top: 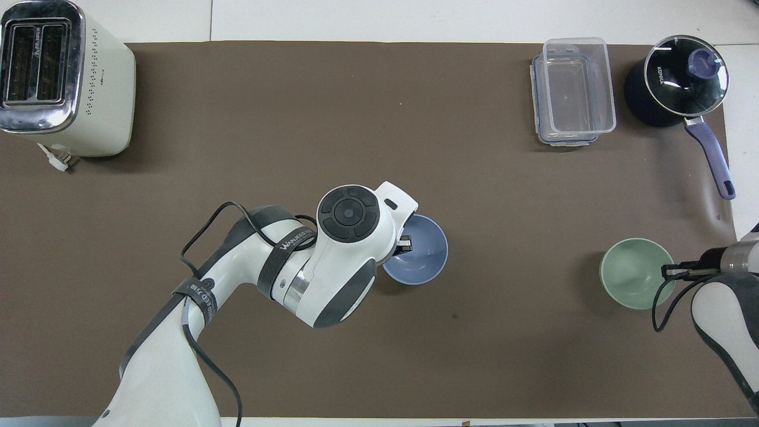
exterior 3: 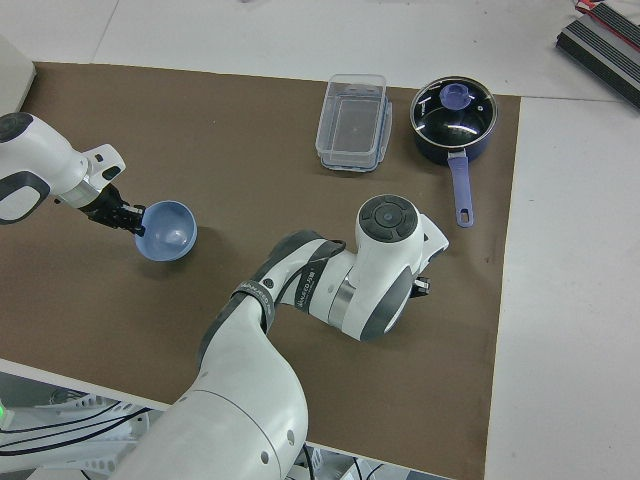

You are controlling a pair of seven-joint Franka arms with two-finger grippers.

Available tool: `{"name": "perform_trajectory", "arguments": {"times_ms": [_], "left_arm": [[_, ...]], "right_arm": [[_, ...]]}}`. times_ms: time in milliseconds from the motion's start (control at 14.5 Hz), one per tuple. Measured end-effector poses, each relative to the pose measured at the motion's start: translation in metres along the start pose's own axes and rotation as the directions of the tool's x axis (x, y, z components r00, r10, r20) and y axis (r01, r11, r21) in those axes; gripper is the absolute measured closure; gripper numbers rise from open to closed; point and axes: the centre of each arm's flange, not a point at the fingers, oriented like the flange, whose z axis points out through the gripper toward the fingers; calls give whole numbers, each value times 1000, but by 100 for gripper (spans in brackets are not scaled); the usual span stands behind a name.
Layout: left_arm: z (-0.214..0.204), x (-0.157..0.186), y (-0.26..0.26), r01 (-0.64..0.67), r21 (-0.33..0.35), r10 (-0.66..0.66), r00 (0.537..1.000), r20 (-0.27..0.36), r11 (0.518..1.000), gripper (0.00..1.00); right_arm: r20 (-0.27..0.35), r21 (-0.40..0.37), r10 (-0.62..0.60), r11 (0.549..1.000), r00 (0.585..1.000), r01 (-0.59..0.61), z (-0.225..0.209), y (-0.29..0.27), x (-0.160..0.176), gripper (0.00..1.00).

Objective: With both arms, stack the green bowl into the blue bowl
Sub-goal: 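Slide the blue bowl toward the table center with the left gripper, then withdraw the left gripper while the right gripper carries the green bowl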

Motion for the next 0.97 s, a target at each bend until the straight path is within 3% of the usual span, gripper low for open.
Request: {"name": "perform_trajectory", "arguments": {"times_ms": [69,208,346,415,623,830,969], "left_arm": [[4,1,0,1,3,-1,1000,3,1000,96],[5,1,-1,0,4,0,1000,5,1000,79],[2,2,-2,2,1,-2,1000,0,1000,56],[-12,7,-7,14,-8,-14,1000,-13,1000,32],[-86,48,-71,76,-10,-76,997,-20,997,0],[-152,89,-181,49,1,-49,999,-1,999,0],[-176,107,-258,3,15,-3,1000,1,1000,0]], "right_arm": [[-8,-3,-1,1000,1000,1,-11,2,6,95],[-30,-13,-7,1000,1000,6,-29,3,16,95],[-45,-19,-12,1000,999,11,-37,-1,21,95],[-49,-20,-5,1000,999,4,-38,-19,28,95],[-60,-17,46,999,997,-47,-39,-97,47,95],[-72,0,61,998,996,-61,-44,-175,54,95],[-77,86,85,993,993,-79,-52,-226,57,95]]}}
